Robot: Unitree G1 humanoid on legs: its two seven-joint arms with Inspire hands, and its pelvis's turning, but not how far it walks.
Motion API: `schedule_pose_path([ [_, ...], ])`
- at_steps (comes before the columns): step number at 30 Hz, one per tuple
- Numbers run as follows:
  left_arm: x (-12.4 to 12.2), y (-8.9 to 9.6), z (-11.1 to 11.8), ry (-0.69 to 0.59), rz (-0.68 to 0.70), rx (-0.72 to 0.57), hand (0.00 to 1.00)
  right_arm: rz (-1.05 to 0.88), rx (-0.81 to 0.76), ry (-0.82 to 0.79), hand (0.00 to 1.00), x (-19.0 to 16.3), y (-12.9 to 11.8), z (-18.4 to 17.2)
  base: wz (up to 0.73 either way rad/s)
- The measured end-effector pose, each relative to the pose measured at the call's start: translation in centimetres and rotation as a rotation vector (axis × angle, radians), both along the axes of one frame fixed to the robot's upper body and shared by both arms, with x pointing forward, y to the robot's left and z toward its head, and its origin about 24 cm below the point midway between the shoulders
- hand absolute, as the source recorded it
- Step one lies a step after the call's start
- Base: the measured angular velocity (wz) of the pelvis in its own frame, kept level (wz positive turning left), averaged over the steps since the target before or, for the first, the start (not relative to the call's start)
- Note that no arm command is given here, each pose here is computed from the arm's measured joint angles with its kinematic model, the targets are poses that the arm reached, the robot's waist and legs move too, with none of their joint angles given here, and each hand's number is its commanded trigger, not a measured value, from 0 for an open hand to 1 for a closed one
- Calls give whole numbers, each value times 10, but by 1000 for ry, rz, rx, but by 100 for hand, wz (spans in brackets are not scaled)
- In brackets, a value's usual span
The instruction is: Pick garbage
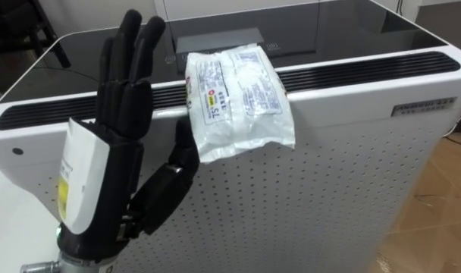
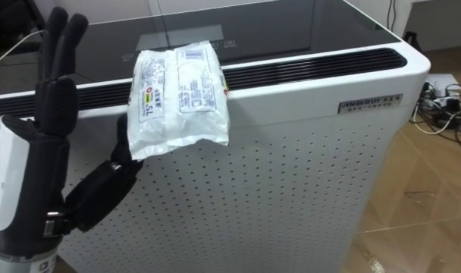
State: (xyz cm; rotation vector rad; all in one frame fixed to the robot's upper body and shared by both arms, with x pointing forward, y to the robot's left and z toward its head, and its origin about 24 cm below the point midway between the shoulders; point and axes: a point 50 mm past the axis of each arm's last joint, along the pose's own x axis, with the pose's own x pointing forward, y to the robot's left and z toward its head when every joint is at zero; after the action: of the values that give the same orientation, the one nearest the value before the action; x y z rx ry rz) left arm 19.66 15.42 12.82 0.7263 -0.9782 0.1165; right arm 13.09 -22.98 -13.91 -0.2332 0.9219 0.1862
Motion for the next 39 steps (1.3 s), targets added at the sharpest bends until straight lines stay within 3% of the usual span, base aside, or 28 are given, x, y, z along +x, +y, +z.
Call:
schedule_pose_path([
  [13, 0, -1, 0, -1, -4, 2, 0, 3, 2, 0, 100, 0, 0, 0, 0],
  [25, -3, -16, -1, 3, -87, 13, 0, 8, 11, -2, 100, 2, 2, 0, 0],
  [39, -4, -20, -2, 9, -112, 30, 0, 11, 14, -1, 100, 2, 2, 0, 0],
])
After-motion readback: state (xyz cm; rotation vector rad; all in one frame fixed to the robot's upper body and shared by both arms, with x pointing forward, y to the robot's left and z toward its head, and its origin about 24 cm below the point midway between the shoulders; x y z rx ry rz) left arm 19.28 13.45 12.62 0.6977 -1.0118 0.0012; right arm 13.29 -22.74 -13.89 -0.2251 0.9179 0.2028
